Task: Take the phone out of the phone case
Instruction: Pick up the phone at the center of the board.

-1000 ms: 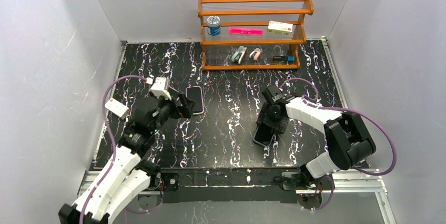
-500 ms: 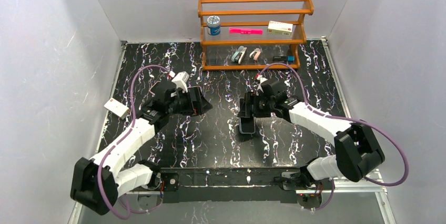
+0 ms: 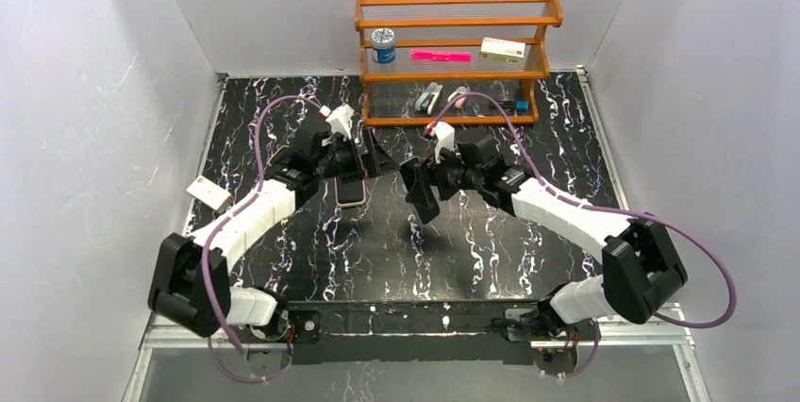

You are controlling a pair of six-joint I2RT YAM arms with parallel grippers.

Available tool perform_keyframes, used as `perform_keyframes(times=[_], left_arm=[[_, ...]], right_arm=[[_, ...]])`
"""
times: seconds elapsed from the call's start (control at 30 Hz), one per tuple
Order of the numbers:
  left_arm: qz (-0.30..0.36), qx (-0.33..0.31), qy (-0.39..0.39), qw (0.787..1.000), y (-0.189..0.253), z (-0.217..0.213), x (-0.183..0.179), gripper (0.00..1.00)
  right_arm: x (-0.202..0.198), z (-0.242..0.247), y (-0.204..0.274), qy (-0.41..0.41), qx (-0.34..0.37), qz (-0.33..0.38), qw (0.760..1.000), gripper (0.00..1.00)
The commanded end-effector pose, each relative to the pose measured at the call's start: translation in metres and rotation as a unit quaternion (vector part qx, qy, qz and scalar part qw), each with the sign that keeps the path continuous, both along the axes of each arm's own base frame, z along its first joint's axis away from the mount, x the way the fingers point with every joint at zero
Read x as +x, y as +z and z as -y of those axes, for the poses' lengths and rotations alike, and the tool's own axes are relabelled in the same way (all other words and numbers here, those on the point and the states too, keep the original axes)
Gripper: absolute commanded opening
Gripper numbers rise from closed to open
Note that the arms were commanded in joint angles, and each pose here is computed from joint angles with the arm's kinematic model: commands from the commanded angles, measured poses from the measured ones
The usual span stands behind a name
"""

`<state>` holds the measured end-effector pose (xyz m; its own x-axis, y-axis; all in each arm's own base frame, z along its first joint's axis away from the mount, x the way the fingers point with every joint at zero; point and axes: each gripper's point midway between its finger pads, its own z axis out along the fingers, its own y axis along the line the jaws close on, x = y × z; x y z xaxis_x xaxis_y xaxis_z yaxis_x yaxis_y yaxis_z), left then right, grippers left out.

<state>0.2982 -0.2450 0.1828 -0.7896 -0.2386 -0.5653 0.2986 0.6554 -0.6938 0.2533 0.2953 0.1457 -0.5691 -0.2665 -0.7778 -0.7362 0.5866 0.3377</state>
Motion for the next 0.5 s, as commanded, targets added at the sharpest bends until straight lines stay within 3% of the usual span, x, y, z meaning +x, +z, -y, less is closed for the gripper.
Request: perform_keyframes(times=[0.0,0.23,0.37,0.47], left_arm=[[0.003,-0.03,-0.025,0.999,0.014,0.023,0.012,0.98],[-0.001,-0.024,-0.062,0.998,-0.002,0.044,0.015,0.94],[0.015,-0.018,-0.061,0.998,-0.014,0.042,0.012,0.84],[0.038,-0.022,-0.048,0.998,-0.015,0.037,0.012,0.7]], right_arm=[[0.03,-0.029,0.05,0.035,0.049,0.098,0.993,0.01],[0.051,-0.049,0.07,0.044,0.065,0.12,0.99,0.01],[0.054,-0.057,0.07,0.052,0.069,0.114,0.99,0.01],[0.051,-0.06,0.067,0.057,0.075,0.107,0.99,0.01]])
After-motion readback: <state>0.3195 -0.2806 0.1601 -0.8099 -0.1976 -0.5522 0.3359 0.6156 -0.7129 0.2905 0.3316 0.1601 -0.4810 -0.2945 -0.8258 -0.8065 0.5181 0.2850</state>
